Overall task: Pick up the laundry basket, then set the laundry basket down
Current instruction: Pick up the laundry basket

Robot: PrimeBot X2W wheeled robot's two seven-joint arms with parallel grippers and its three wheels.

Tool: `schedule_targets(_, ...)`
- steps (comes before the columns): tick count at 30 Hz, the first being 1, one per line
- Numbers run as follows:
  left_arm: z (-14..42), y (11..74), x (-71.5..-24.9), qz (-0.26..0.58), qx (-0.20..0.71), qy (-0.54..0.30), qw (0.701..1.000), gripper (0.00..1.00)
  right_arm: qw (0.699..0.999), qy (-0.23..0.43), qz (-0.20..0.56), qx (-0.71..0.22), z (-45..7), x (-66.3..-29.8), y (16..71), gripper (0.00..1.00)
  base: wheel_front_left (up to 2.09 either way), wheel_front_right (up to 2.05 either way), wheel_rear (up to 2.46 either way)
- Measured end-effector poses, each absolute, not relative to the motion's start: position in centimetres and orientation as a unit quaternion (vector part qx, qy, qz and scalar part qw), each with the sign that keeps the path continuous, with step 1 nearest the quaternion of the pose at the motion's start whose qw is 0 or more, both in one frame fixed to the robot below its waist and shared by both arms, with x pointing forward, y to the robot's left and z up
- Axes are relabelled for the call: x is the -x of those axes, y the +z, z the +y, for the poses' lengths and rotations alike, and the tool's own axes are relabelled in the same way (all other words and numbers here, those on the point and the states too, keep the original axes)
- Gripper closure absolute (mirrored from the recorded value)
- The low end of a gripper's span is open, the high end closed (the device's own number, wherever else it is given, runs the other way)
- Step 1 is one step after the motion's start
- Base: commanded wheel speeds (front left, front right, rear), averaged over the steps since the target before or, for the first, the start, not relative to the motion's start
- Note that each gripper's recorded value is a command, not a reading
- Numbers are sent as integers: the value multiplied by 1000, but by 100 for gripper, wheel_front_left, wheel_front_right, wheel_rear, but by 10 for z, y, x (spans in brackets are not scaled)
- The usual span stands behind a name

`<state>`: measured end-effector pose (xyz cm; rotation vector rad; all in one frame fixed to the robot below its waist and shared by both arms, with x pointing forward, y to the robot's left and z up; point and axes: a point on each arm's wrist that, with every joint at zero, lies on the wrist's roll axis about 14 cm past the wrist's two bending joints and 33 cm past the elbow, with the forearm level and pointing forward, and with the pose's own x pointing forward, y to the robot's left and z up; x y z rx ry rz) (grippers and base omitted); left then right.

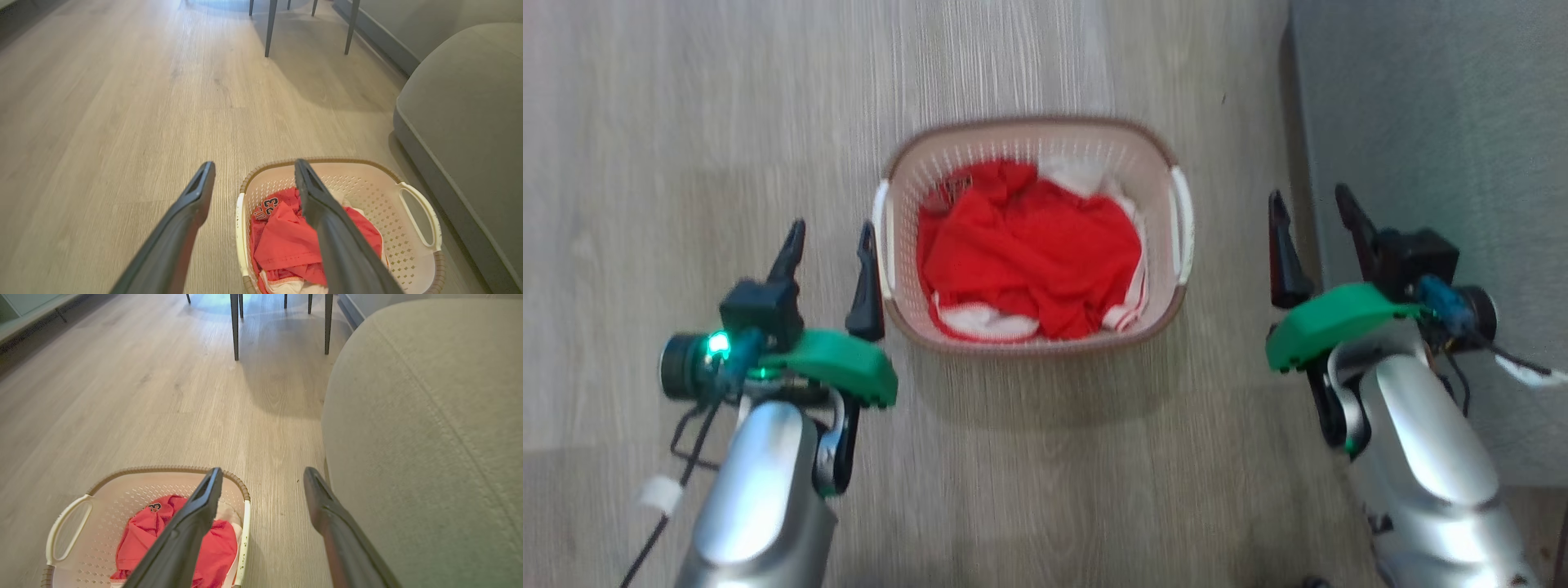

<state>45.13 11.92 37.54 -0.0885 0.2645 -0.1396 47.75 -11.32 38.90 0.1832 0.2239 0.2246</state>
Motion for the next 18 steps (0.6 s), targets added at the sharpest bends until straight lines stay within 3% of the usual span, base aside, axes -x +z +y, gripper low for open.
schedule_targets(18,116,229,-480,292,63,-66,952,0,957,126,243,-92,-97,-516,249,0,0,0,0)
